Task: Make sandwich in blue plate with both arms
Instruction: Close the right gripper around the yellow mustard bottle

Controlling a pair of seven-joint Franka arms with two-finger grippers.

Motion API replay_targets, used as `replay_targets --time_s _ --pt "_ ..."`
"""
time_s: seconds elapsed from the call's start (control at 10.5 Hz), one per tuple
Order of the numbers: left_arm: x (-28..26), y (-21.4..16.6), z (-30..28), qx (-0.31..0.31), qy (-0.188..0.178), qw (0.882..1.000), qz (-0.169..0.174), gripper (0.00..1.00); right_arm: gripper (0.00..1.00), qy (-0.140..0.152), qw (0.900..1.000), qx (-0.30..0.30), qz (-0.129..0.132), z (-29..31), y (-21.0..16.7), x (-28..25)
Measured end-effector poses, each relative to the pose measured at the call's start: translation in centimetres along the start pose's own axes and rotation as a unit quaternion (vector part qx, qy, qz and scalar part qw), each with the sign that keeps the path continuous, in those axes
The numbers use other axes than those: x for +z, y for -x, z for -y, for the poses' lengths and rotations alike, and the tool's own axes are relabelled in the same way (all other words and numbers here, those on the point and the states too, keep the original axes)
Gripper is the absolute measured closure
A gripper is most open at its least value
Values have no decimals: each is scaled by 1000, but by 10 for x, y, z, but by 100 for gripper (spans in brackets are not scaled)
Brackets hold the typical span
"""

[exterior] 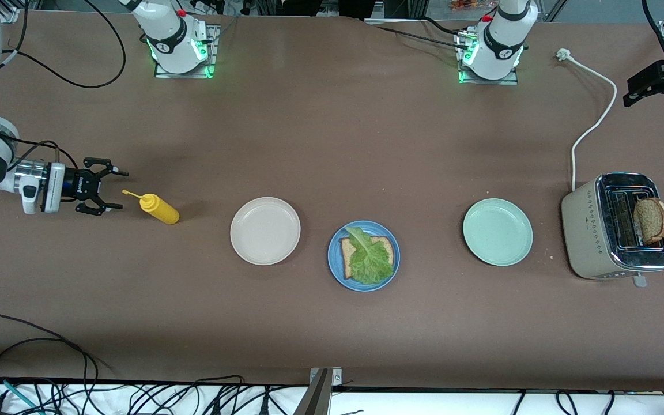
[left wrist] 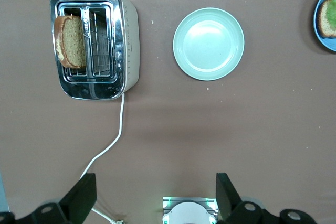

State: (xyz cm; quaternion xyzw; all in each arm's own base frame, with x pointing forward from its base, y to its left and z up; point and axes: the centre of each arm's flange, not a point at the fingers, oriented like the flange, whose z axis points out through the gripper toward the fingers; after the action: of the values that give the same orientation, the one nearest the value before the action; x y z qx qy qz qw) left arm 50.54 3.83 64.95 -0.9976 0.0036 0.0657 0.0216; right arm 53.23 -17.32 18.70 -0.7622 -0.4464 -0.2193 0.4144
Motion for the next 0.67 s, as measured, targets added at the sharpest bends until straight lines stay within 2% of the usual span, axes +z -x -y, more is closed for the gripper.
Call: replay_targets --time_s 0.29,0.67 --pt "0 0 0 0 0 1000 0 0 0 -7 1000 -17 -12 -10 5 12" --pt "0 0 0 0 0 1000 0 0 0 -31 997 -43 -52 -21 -6 40"
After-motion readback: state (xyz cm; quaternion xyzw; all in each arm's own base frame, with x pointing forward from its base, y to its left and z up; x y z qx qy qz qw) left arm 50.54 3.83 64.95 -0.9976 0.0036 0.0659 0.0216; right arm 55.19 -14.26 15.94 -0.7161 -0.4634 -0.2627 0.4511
